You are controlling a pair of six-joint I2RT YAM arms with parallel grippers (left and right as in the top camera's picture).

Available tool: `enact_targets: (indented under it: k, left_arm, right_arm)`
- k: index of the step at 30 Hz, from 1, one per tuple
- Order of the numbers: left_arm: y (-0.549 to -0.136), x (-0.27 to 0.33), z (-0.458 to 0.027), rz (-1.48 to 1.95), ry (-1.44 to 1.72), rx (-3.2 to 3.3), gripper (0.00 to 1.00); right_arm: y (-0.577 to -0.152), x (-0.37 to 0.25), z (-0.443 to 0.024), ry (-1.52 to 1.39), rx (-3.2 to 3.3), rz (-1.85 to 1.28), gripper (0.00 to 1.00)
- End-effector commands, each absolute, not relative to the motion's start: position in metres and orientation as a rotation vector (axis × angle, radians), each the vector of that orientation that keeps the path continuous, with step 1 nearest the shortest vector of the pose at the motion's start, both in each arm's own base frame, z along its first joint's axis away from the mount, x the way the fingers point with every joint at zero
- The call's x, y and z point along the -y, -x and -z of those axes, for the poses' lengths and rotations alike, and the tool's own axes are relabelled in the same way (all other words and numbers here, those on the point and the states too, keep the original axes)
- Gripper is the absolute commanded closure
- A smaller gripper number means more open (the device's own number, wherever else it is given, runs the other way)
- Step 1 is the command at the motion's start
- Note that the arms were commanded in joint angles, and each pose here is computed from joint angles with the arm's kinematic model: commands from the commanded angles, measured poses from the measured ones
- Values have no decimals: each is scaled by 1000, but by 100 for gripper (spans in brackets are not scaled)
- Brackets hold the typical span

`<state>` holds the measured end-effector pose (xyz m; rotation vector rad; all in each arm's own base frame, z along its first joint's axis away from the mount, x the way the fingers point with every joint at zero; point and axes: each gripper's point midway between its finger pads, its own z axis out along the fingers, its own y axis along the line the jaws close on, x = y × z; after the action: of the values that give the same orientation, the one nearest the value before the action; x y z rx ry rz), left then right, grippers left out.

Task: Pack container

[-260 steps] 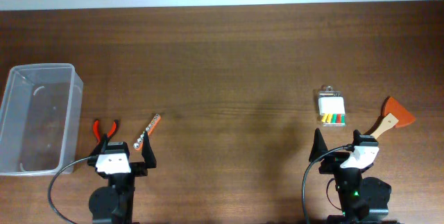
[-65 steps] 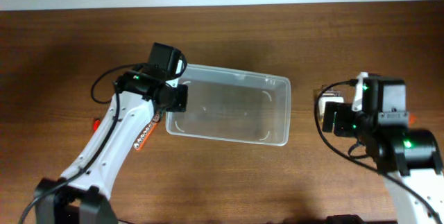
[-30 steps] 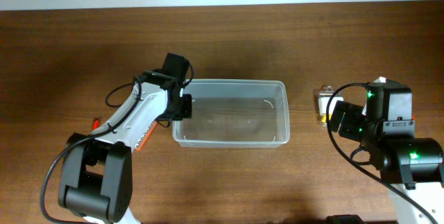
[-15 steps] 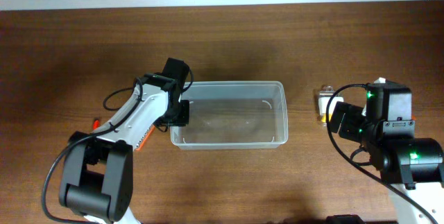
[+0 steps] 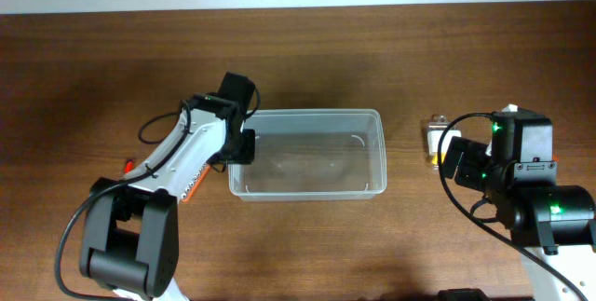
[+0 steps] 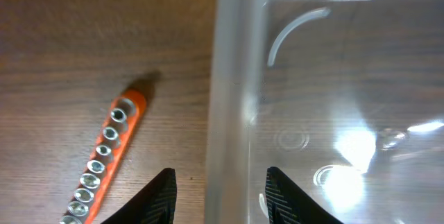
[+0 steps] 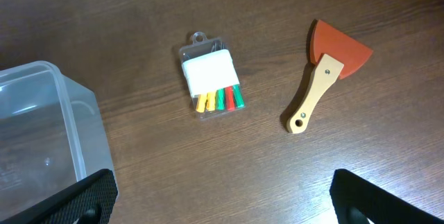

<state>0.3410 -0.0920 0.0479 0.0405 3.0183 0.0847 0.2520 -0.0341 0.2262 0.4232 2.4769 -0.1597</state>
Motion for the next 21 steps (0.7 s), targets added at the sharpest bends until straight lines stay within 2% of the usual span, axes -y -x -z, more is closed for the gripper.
enact_targets:
  k: [1,10,15,18,21]
  left_arm:
    - [-360,94,-66,-91,-94,-2965,55]
    - [-370,76,-143,-203,-81,-2846,49]
    - [-365,45,-213,-175,47,-2667,40]
    - [-353,13,-249,-168,166,-2570,31]
    - [-336,-28,-272,-186,318,-2502,25]
  right_arm:
    - [-253,37,-235,-428,-2449,176,1]
    - [-253,37,-235,-428,-2448,177,1]
    - [-257,36,-238,-427,-2430,171,1]
    - [-255,36,-237,-438,-2437,169,1]
    - [-235,41,-237,-613,-2462,167,1]
